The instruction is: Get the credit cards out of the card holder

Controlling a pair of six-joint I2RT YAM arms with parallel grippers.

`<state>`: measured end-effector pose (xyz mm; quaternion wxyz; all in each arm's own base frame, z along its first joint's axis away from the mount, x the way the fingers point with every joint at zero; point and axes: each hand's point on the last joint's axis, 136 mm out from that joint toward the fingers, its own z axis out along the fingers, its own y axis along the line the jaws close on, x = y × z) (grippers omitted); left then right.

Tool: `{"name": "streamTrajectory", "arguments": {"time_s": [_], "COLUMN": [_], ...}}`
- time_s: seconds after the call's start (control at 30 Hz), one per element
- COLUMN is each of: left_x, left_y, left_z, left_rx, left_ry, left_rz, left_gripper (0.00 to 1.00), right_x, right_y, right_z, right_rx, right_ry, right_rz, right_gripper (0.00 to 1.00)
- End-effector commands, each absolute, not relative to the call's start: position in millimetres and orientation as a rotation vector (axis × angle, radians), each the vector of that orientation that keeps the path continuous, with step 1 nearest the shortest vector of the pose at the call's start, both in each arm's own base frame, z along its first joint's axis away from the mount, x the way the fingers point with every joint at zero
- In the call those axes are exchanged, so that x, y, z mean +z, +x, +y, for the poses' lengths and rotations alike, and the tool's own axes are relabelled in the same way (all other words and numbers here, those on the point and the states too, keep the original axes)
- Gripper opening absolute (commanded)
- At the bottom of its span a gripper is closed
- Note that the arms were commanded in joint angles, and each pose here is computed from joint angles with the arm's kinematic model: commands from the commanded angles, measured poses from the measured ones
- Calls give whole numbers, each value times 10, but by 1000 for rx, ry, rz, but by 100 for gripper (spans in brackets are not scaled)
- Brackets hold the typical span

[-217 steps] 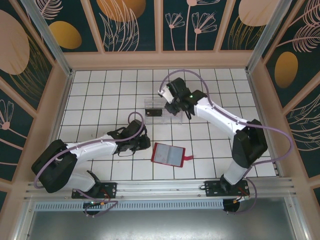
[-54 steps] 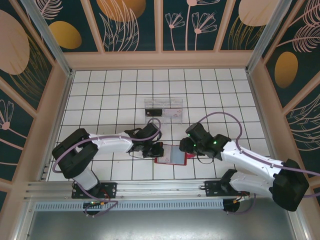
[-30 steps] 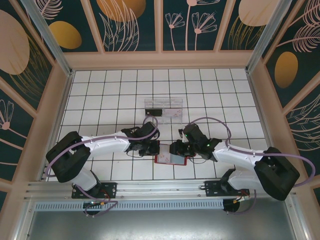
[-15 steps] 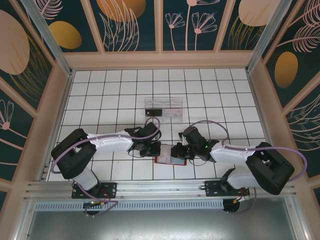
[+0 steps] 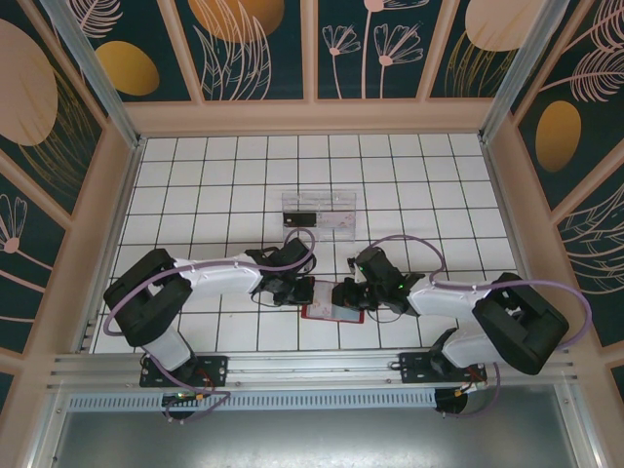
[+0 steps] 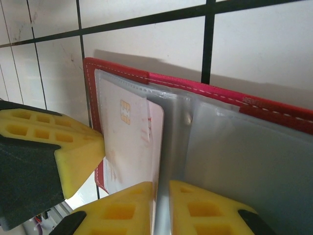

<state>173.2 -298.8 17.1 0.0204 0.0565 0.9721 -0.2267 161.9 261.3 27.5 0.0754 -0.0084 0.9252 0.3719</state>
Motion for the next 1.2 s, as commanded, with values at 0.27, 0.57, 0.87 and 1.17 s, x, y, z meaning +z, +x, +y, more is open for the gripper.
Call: {"name": "streamTrajectory", "arguments": {"time_s": [0.27,0.57,0.87,1.17], "left_x": [63,57,55,55], "left_y": [1661,1654,1646,1648], "left_z": [-2929,-2931,-2926,-2931], "left_rx": [-642,-650,-653,-655], "left_ry": [204,201,195,195], "left_rz": [3066,3067,3070,3067], "left_gripper": [3,3,3,3], "right_x": [241,267,352,432], "right_y": [1611,1610,1589,1540], "right_z": [2626,2669,2715,2723], "right_rx": [1162,1212,1287,1355], "right_ry": [-4,-10,-24,-39], "right_rz": [2766,2743,2703,2664], "right_gripper": [15,12,14,15]}}
